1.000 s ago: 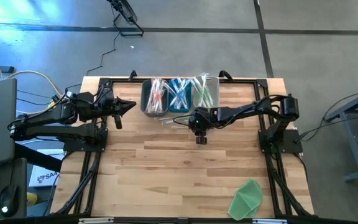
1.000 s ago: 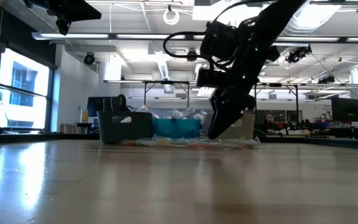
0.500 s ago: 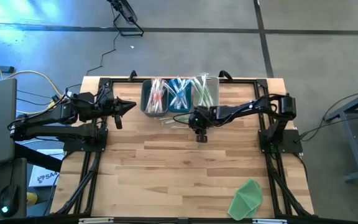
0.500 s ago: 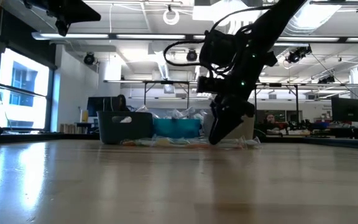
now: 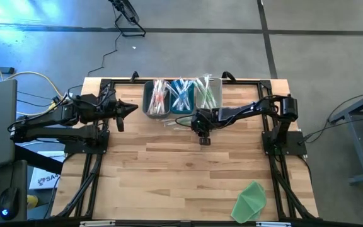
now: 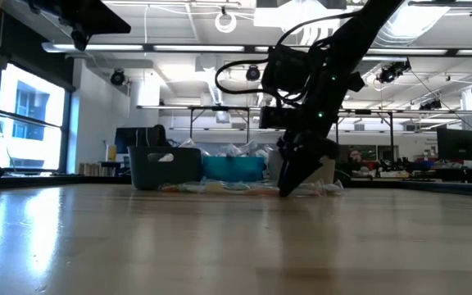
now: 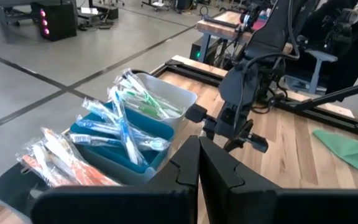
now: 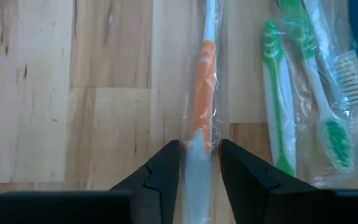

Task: Pick & Place Toothbrushes
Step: Put the orange toothbrush into the dark blue bin

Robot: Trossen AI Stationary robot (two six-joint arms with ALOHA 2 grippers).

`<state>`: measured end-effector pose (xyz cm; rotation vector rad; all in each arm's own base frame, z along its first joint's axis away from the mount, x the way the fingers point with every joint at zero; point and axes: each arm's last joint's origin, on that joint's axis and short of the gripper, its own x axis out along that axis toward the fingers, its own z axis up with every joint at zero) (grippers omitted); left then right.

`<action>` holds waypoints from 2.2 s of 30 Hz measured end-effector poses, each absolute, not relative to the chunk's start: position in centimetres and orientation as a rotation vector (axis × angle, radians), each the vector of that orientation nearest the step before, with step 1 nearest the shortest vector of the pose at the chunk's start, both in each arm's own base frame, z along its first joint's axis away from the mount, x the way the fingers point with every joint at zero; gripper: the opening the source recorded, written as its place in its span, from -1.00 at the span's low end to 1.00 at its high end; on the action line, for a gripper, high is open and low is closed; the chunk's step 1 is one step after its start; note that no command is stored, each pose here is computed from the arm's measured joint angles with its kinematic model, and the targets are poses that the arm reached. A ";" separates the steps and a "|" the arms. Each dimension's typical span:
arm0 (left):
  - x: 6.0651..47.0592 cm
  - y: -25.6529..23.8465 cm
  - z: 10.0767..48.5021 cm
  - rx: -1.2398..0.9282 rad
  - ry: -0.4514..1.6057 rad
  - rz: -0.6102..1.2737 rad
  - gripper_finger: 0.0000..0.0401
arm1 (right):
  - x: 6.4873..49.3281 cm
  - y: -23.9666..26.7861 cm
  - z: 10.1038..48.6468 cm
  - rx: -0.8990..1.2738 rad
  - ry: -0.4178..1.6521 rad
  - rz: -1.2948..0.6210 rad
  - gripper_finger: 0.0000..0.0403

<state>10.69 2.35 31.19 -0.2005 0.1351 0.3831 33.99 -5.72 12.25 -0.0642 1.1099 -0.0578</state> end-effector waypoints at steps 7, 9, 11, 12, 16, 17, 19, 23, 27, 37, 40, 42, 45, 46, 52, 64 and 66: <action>10.7 2.4 31.1 -0.200 0.146 0.384 -0.97 | 34.0 -5.7 12.2 -0.077 1.114 -0.045 -0.71; 10.7 2.4 31.1 -0.200 0.146 0.384 -0.97 | 34.0 -5.7 12.1 -0.077 1.115 -0.043 -0.79; 10.7 2.4 31.1 -0.200 0.146 0.384 -0.97 | 34.0 -5.7 12.1 -0.077 1.114 -0.042 -0.86; 10.7 2.4 31.1 -0.201 0.145 0.384 -0.97 | 34.0 -5.7 12.1 -0.075 1.114 -0.041 -0.90; 10.7 2.4 31.2 -0.246 0.131 0.387 -0.97 | 34.0 -5.7 12.1 -0.074 1.115 -0.040 -0.92; 10.7 2.4 31.2 -0.259 0.128 0.388 -0.97 | 34.0 -5.7 12.2 -0.074 1.113 -0.040 -0.92; 10.7 2.4 31.2 -0.280 0.124 0.389 -0.97 | 33.9 -5.6 12.3 -0.074 1.108 -0.039 -0.92; 10.7 2.4 31.2 -0.312 0.112 0.390 -0.97 | 33.7 -5.6 13.3 -0.056 1.081 -0.008 -0.92; 10.7 2.5 31.4 -0.311 0.087 0.431 -0.97 | 33.4 -5.6 15.5 -0.061 1.006 0.035 -0.92; 10.5 2.8 31.4 -0.231 0.086 0.555 -0.97 | 32.9 -7.5 21.9 0.062 0.666 -0.025 -0.93; 10.5 2.8 31.3 -0.188 0.105 0.555 -0.99 | 33.3 -8.8 23.4 0.112 0.507 -0.083 -0.93; 10.5 3.0 31.3 -0.187 0.108 0.558 -0.99 | 33.5 -9.6 24.1 0.153 0.422 -0.118 -0.93; 10.6 3.3 31.3 -0.195 0.116 0.531 -1.00 | 33.7 -10.5 24.7 0.172 0.331 -0.165 -0.93; 10.7 3.4 31.2 -0.199 0.118 0.518 -1.00 | 33.7 -10.7 24.9 0.171 0.312 -0.185 -0.93; 13.5 4.6 30.9 -0.228 0.084 0.363 -1.00 | 33.6 -11.7 25.7 0.165 0.223 -0.239 -0.93; 18.4 9.1 28.7 -0.211 -0.014 0.344 -1.00 | 32.9 -13.5 25.9 0.168 0.196 -0.203 -0.93; 18.7 9.8 28.3 -0.215 -0.004 0.359 -1.00 | 32.9 -13.6 25.9 0.167 0.195 -0.201 -0.93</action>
